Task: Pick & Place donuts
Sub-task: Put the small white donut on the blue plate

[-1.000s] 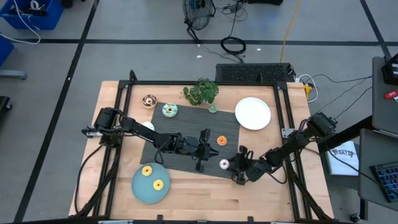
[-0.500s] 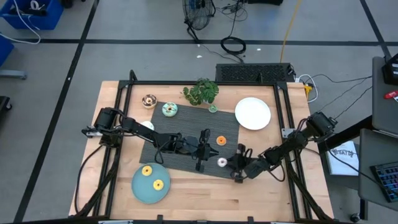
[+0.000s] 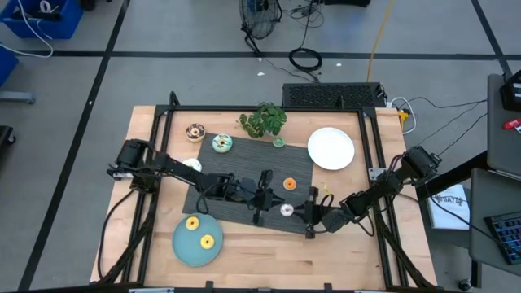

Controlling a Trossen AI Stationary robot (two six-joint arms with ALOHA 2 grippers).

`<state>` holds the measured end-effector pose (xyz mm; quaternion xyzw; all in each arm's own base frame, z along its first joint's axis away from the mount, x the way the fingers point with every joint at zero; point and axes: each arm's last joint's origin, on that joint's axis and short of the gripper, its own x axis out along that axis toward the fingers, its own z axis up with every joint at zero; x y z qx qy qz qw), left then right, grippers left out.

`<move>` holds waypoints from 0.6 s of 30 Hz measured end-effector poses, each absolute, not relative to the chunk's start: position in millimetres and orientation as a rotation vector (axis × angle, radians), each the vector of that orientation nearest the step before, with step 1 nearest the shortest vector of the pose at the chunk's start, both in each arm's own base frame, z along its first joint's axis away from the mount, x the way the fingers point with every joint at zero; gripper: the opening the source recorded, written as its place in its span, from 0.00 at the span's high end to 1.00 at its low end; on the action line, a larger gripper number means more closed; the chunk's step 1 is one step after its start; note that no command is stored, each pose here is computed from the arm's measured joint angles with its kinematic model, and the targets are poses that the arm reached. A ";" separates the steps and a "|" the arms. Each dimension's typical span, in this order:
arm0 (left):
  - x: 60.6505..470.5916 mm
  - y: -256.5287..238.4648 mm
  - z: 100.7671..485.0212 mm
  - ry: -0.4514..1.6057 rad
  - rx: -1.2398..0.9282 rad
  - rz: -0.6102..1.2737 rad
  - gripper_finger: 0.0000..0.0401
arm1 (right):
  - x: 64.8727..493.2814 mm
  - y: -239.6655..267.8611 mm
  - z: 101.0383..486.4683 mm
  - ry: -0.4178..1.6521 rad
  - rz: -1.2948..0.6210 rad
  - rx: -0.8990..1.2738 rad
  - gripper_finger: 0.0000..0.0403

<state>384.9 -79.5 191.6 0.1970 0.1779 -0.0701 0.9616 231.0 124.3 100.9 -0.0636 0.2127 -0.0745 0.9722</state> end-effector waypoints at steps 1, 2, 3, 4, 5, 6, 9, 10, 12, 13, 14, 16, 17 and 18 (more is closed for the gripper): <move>381.0 -82.4 195.0 0.378 0.409 -0.156 0.92 | 231.1 124.0 102.5 0.421 -0.159 -0.134 0.92; 377.8 -85.5 198.3 0.386 0.421 -0.169 0.92 | 231.3 124.1 104.5 0.414 -0.157 -0.137 0.92; 374.9 -89.1 200.6 0.394 0.449 -0.186 0.92 | 231.2 124.0 107.0 0.408 -0.154 -0.142 0.91; 371.7 -93.4 201.3 0.408 0.499 -0.212 0.92 | 231.0 124.0 109.9 0.401 -0.150 -0.151 0.91; 368.3 -98.0 200.3 0.429 0.558 -0.241 0.92 | 231.1 124.0 113.3 0.388 -0.147 -0.154 0.91; 365.3 -103.0 197.6 0.448 0.601 -0.271 0.92 | 231.0 123.9 117.1 0.376 -0.144 -0.157 0.91; 362.0 -113.5 185.8 0.482 0.655 -0.309 0.86 | 229.9 122.6 128.5 0.341 -0.159 -0.178 0.92; 362.0 -115.2 182.1 0.498 0.667 -0.291 0.83 | 229.5 122.4 132.2 0.330 -0.157 -0.184 0.92; 362.7 -113.5 177.7 0.532 0.684 -0.192 0.75 | 228.9 122.0 138.3 0.312 -0.152 -0.194 0.92; 363.0 -112.0 177.7 0.542 0.686 -0.134 0.71 | 228.6 121.8 140.4 0.305 -0.151 -0.196 0.92; 363.5 -109.8 178.4 0.547 0.681 -0.074 0.66 | 228.4 121.7 141.6 0.302 -0.150 -0.203 0.92; 366.0 -104.3 181.4 0.530 0.621 0.035 0.56 | 228.3 121.6 142.4 0.300 -0.148 -0.210 0.92; 367.5 -101.0 182.6 0.517 0.568 0.069 0.52 | 228.3 121.6 142.3 0.301 -0.148 -0.213 0.92; 369.2 -98.2 183.9 0.502 0.515 0.085 0.48 | 228.3 121.6 142.3 0.301 -0.149 -0.213 0.92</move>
